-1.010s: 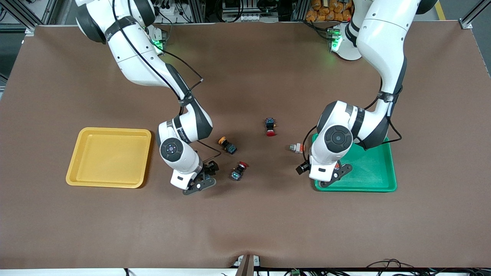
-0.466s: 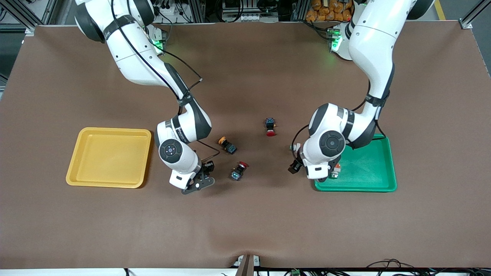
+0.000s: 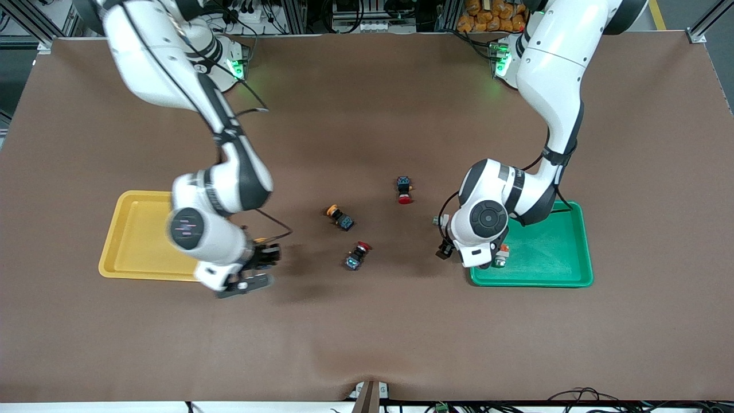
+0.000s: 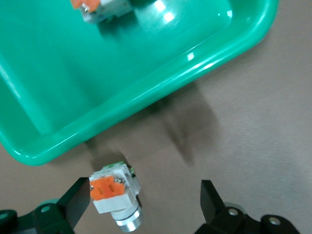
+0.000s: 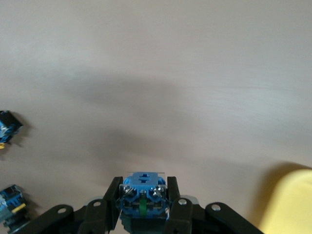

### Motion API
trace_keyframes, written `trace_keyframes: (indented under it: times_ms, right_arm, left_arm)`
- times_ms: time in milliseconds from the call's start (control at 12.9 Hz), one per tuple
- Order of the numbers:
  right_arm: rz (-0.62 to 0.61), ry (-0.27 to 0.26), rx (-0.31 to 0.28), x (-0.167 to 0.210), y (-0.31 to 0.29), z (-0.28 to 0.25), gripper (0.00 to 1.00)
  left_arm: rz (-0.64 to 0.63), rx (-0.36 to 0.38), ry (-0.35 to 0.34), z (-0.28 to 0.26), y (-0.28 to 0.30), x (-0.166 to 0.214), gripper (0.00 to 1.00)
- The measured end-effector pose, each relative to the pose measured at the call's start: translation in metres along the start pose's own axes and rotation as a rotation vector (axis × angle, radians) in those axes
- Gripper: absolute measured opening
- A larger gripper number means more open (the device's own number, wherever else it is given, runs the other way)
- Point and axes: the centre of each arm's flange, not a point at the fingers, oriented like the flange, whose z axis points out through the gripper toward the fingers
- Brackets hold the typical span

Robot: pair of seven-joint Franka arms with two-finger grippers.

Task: Place green and yellow buttons in trays
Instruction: 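Place the blue button in the yellow tray while the left gripper grasps, then release the second white button in the green tray while the right gripper reaches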

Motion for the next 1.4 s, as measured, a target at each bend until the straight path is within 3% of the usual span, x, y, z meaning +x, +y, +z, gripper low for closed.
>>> trace_keyframes:
  times_ms: [311,544,699,777,932,1087,1165,1398]
  right_arm:
    - [0.011,-0.055,0.016,-0.042,0.107,-0.013,0.41]
    - [0.058,-0.166,0.055,-0.078,0.176,-0.003,0.41]
    - [0.080,-0.212,0.076,-0.093,0.203,0.003,0.41]
    - [0.086,-0.225,0.081,-0.097,0.207,0.007,0.48]
    - [0.081,-0.234,0.086,-0.098,0.203,0.011,0.70]
    - [0.063,-0.230,0.088,-0.094,0.192,0.010,0.93]
    - [0.045,-0.224,0.088,-0.090,0.182,0.008,1.00]
    - [-0.076,-0.196,0.075,-0.067,0.105,-0.002,1.00]
  left_arm:
    - [-0.010,0.028,0.006,0.013,-0.005,-0.021,1.00]
    - [-0.014,0.045,0.007,0.020,-0.009,-0.018,1.00]
    - [-0.018,0.046,0.008,0.021,-0.010,-0.016,0.79]
    - [-0.018,0.046,0.008,0.021,-0.010,-0.016,0.67]
    - [-0.018,0.045,0.008,0.020,-0.010,-0.016,0.44]
    - [-0.017,0.034,0.009,0.013,-0.009,-0.016,0.43]
    - [-0.006,0.032,0.008,0.002,-0.008,-0.014,0.43]
    - [0.113,0.086,-0.018,-0.062,-0.019,0.024,0.43]
